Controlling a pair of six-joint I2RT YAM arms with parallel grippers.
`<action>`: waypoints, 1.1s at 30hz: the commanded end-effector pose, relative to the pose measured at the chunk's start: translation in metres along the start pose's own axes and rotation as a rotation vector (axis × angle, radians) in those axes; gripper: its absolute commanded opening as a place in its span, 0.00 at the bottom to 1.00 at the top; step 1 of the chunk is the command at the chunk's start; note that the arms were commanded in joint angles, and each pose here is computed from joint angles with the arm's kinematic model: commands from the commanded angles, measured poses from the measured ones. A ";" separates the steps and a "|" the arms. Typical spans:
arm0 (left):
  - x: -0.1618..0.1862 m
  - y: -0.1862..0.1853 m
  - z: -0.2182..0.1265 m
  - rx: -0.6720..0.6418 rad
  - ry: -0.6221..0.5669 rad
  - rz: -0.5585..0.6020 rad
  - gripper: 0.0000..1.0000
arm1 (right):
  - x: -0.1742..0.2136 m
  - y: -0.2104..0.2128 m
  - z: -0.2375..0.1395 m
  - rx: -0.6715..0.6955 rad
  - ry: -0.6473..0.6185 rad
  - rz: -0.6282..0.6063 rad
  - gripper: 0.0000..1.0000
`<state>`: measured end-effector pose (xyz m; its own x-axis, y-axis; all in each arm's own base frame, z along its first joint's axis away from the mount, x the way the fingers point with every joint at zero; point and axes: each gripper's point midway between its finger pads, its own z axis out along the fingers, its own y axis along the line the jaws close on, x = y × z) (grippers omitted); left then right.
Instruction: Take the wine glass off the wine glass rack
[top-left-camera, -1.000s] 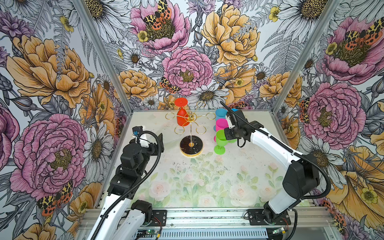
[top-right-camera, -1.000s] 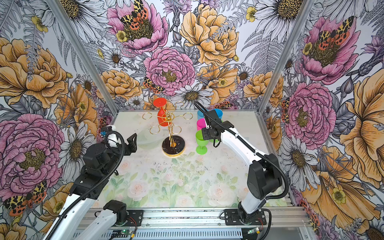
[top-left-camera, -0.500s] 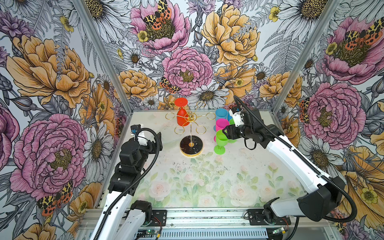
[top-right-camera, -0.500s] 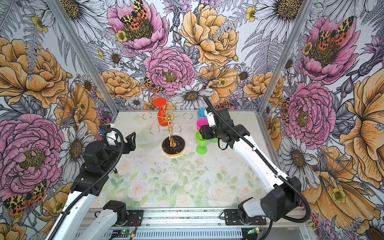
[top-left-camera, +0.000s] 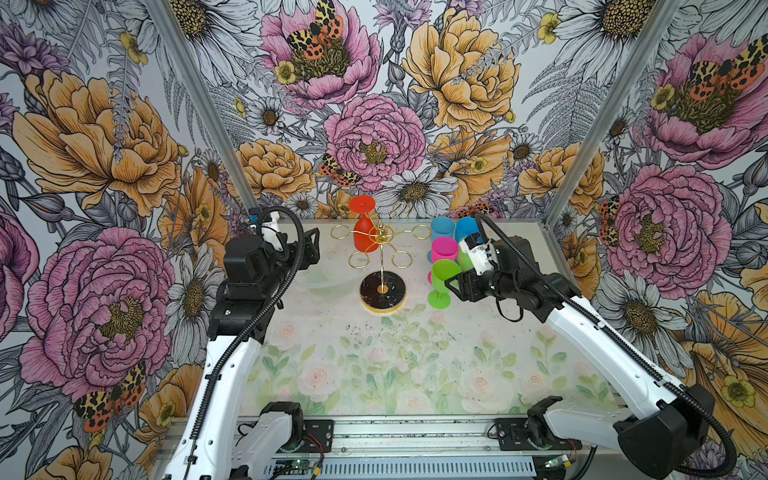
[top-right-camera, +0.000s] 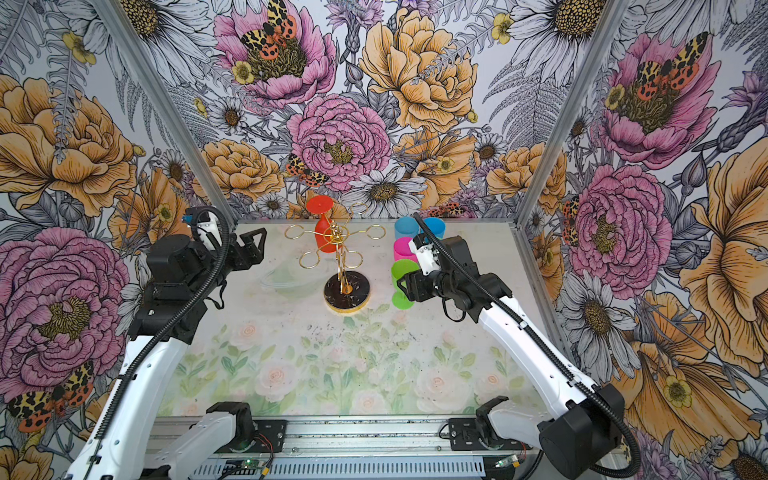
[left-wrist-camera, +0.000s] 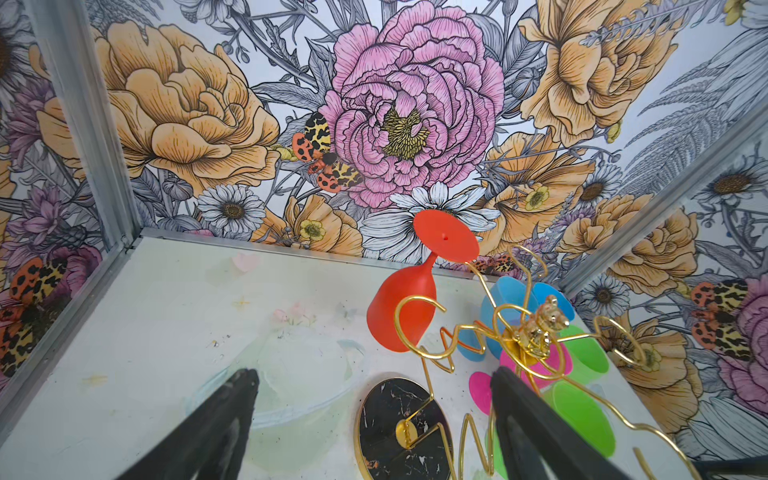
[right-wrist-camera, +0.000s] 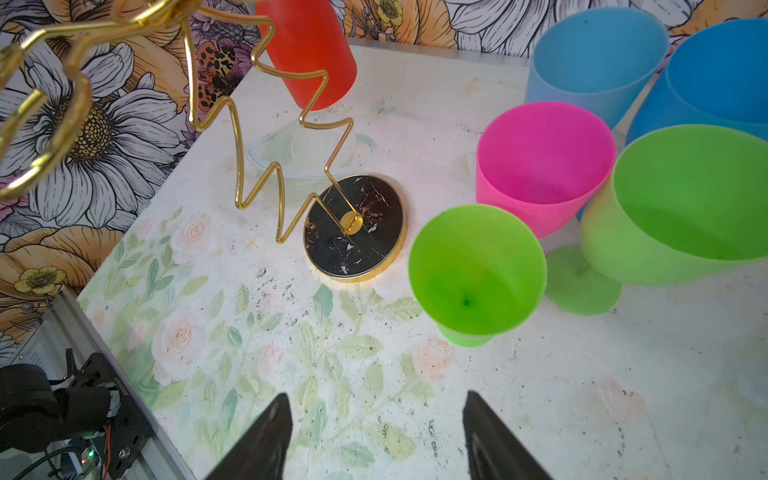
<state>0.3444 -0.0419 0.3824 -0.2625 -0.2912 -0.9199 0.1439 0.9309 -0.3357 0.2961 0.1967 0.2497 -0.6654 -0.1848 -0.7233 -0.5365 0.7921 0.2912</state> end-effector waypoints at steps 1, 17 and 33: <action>0.008 -0.009 0.016 0.103 0.101 -0.122 0.85 | -0.009 0.018 -0.012 -0.076 -0.074 -0.053 0.66; -0.007 -0.035 0.092 0.334 0.279 -0.314 0.75 | 0.012 0.038 -0.023 -0.192 -0.085 -0.081 0.66; 0.004 -0.046 0.145 0.394 0.364 -0.353 0.65 | 0.014 0.046 -0.039 -0.212 -0.126 -0.086 0.66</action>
<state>0.4731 -0.1087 0.3542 -0.6511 -0.4226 -0.6304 0.2710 0.6465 -0.7132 0.2471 0.2049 0.2657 -0.5859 -0.1727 -0.7917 -0.6652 0.6605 0.3482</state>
